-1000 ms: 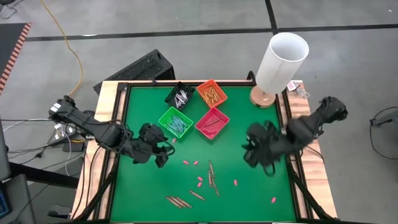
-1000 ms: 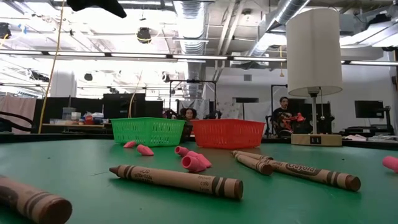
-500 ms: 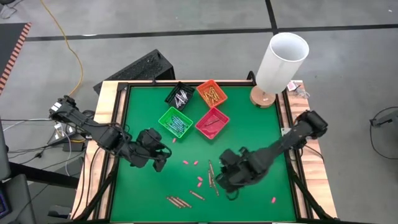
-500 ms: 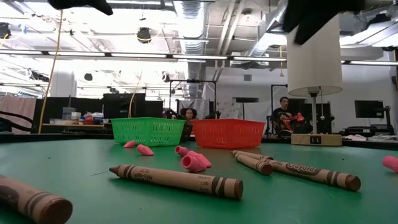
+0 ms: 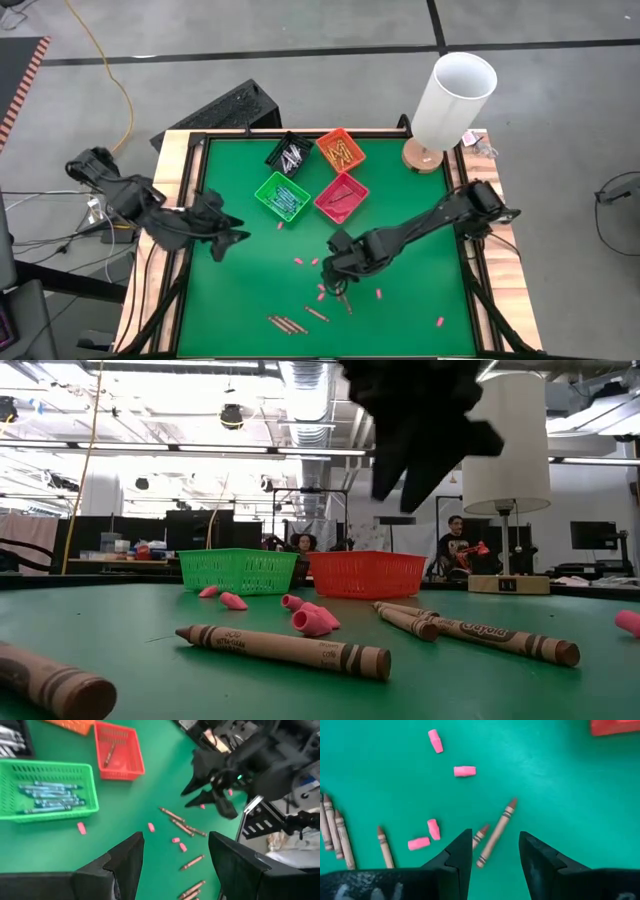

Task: Sort crayons
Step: Put the brown crayon into the bin

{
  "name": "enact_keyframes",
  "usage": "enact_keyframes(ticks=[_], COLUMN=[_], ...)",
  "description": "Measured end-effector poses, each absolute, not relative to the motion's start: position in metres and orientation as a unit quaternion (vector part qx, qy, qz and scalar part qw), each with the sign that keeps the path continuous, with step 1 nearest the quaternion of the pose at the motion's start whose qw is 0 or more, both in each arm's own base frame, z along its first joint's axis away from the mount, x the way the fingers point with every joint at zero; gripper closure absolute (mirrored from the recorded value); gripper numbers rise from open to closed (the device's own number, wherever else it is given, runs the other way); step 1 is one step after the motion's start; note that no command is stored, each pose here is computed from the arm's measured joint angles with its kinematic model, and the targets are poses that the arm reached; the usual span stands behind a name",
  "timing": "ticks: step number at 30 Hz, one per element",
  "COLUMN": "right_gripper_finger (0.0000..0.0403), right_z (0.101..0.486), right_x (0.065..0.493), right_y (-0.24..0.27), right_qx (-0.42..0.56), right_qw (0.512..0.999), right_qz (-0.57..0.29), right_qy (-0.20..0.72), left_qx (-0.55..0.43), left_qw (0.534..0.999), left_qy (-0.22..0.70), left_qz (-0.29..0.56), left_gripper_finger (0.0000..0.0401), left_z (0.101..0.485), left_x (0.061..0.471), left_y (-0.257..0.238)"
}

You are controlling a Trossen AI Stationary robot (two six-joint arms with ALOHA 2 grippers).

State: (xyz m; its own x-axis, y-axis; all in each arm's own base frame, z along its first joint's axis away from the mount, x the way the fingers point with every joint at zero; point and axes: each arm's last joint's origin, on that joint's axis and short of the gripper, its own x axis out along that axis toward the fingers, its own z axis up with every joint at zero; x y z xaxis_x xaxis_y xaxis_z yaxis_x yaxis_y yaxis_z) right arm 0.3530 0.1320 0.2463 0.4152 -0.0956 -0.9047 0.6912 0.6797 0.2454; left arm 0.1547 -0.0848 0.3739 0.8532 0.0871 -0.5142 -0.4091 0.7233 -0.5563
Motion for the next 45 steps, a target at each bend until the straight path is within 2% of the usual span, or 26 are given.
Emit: enact_keyframes(ticks=[7, 17, 25, 35, 45], right_gripper_finger=[0.0246, 0.0246, 0.0249, 0.0301, 0.0305], right_z=[0.215, 0.183, 0.182, 0.182, 0.182], right_x=[0.373, 0.381, 0.383, 0.384, 0.386], right_y=[0.126, 0.121, 0.113, 0.107, 0.105], right_qx=[0.328, 0.326, 0.336, 0.330, 0.327], right_qw=[0.760, 0.726, 0.715, 0.715, 0.720], right_qz=[-0.262, -0.286, -0.288, -0.280, -0.277], right_qy=[0.496, 0.534, 0.542, 0.549, 0.547], left_qx=[-0.322, -0.297, -0.284, -0.280, -0.268], left_qw=[0.907, 0.915, 0.918, 0.919, 0.919], left_qy=[0.219, 0.225, 0.229, 0.233, 0.244], left_qz=[0.161, 0.156, 0.152, 0.151, 0.156], left_gripper_finger=[0.0189, 0.0189, 0.0189, 0.0189, 0.0189], left_z=[0.378, 0.378, 0.377, 0.377, 0.374], left_x=[0.127, 0.124, 0.124, 0.123, 0.122], left_y=[-0.072, -0.072, -0.072, -0.073, -0.072])
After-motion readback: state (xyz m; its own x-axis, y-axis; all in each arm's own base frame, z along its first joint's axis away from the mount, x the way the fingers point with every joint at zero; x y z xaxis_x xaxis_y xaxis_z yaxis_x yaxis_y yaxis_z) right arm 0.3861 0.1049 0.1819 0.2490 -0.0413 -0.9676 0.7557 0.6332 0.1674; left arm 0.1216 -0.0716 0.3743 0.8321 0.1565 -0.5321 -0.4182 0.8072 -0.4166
